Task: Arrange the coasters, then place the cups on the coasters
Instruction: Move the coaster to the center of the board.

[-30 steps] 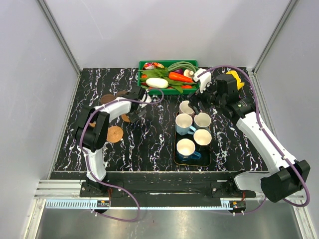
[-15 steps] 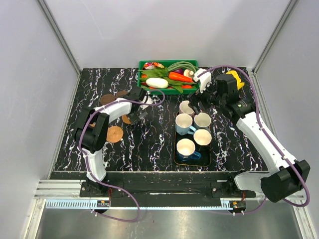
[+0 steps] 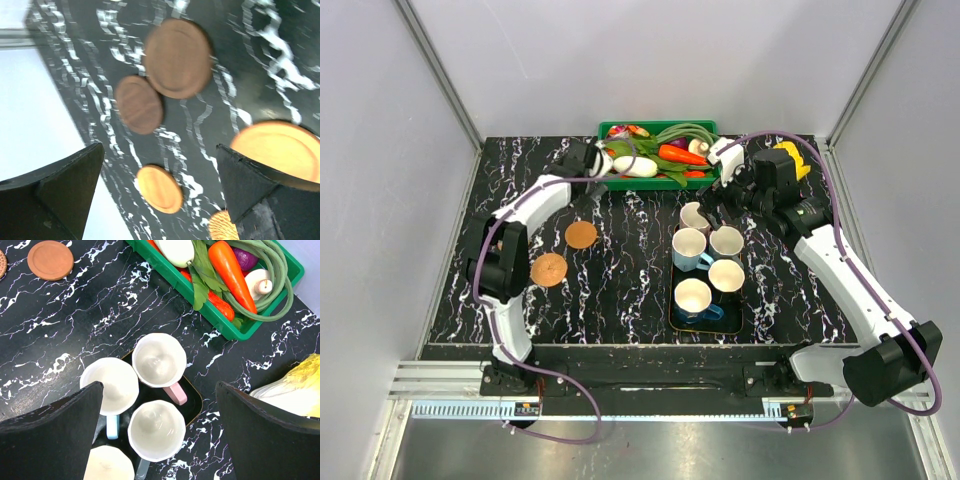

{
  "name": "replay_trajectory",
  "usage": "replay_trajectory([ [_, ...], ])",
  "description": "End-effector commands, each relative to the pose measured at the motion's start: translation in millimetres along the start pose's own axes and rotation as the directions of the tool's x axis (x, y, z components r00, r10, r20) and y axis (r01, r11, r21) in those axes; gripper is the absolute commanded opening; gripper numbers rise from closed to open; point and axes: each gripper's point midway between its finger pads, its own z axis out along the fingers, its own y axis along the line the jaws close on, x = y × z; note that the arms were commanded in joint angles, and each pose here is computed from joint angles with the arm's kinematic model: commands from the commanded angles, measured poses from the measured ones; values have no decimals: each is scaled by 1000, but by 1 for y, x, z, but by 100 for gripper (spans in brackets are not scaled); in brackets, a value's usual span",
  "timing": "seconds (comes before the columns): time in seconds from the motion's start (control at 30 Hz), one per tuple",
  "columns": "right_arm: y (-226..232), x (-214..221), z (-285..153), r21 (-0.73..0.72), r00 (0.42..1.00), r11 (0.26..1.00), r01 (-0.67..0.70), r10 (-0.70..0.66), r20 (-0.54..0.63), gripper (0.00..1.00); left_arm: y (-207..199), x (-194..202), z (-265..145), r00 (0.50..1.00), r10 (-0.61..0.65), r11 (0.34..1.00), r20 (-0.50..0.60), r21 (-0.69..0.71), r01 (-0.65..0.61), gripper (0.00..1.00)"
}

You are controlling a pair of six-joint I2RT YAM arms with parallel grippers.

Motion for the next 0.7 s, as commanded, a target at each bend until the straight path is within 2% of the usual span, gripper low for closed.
replay_trajectory([
  [0.0, -4, -16, -8, 18, 998, 999, 27, -28, 63, 100, 67, -13, 1, 992, -123, 982, 26, -140, 125, 99],
  [0.23, -3, -15, -8, 13, 998, 1000, 29, -30, 61, 100, 106, 24, 45, 970, -204, 958, -131, -232, 170, 99],
  [0.5, -3, -15, -7, 10, 998, 1000, 28, -28, 62, 100, 117, 44, 84, 942, -264, 945, -207, -250, 210, 99],
  [0.67, -3, -13, -6, 13, 998, 999, 29, -30, 56, 100, 118, 62, 102, 927, -258, 943, -272, -280, 180, 99],
])
